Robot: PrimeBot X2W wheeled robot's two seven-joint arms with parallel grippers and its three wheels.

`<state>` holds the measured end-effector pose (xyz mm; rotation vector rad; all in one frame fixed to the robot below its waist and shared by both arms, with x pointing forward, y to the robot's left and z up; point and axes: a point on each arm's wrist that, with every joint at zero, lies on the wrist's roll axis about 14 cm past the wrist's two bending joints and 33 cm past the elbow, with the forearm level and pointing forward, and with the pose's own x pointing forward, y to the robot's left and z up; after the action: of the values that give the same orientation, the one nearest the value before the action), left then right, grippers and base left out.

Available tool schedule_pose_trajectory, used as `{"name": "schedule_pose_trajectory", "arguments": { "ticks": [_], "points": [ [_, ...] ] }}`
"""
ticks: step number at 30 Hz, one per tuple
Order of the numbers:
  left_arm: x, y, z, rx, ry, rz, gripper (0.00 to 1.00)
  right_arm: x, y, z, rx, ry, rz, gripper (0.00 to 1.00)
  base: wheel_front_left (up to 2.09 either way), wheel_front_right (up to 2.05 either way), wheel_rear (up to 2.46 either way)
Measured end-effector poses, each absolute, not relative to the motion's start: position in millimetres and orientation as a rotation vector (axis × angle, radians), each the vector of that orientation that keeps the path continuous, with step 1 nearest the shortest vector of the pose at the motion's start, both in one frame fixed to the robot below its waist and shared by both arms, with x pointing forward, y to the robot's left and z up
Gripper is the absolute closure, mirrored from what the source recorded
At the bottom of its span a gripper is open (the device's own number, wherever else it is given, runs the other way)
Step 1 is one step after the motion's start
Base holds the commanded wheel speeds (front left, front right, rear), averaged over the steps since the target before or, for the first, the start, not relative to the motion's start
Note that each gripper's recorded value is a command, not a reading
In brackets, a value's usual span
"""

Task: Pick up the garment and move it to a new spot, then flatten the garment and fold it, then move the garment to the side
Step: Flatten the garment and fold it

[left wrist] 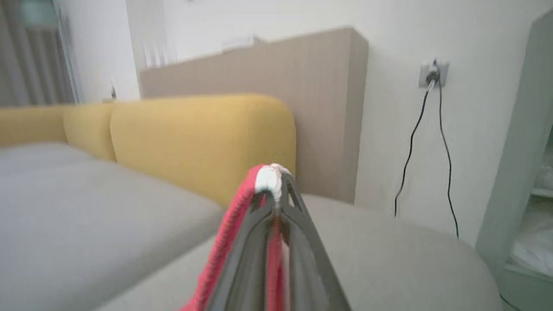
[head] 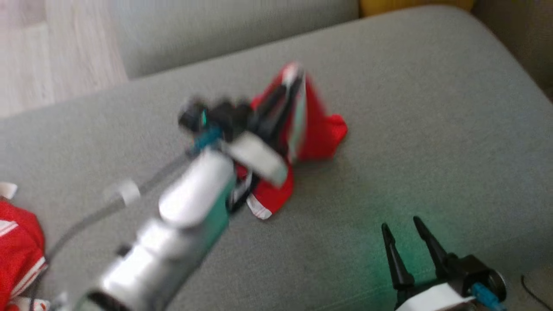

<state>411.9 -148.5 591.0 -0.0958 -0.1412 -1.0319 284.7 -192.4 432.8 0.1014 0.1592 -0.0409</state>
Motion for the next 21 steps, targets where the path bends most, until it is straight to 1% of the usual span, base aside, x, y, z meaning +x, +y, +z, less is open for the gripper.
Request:
{"name": "schedule_pose_trajectory", "arguments": {
  "ticks": [2, 3, 5, 7, 10, 12, 15, 18, 20, 21],
  "points": [
    [413.6, -154.0, 643.5, -0.1, -0.26, -1.04, 1.0, 279.0, -190.5, 435.0, 0.108, 0.147, -0.039, 0.0, 0.0, 0.0, 0.0],
    [411.7, -156.1, 685.6, -0.085, -0.349, -1.043, 1.0, 275.2, -189.9, 437.1, 0.112, 0.136, -0.039, 0.0, 0.0, 0.0, 0.0],
    [413.3, -149.9, 712.3, -0.079, -0.391, -1.026, 1.0, 275.1, -189.2, 439.6, 0.113, 0.124, -0.035, 0.0, 0.0, 0.0, 0.0],
    [418.3, -139.4, 716.7, -0.07, -0.376, -0.995, 1.0, 277.9, -189.2, 441.8, 0.111, 0.116, -0.03, 0.0, 0.0, 0.0, 0.0],
    [439.7, -105.7, 682.3, -0.084, -0.221, -0.897, 1.0, 284.9, -185.3, 445.4, 0.106, 0.106, -0.008, 0.0, 0.0, 0.0, 0.0],
    [449.3, -75.3, 636.0, -0.08, -0.084, -0.825, 1.0, 289.5, -178.6, 444.8, 0.105, 0.11, 0.018, 0.0, 0.0, 0.0, 0.0],
    [449.0, -29.6, 564.8, -0.084, 0.098, -0.725, 1.0, 296.5, -166.5, 442.2, 0.103, 0.122, 0.063, 0.0, 0.0, 0.0, 0.0],
    [446.3, 5.7, 524.4, -0.07, 0.192, -0.655, 1.0, 304.1, -149.3, 437.0, 0.103, 0.144, 0.121, 0.0, 0.0, 0.0, 0.0],
    [448.0, 14.5, 518.6, -0.069, 0.206, -0.636, 1.0, 306.8, -142.2, 434.4, 0.104, 0.155, 0.145, 0.0, 0.0, 0.0, 0.0],
    [451.4, 25.1, 512.9, -0.077, 0.219, -0.617, 1.0, 312.3, -126.8, 428.0, 0.098, 0.18, 0.198, 0.0, 0.0, 0.0, 0.0]
  ]
}}
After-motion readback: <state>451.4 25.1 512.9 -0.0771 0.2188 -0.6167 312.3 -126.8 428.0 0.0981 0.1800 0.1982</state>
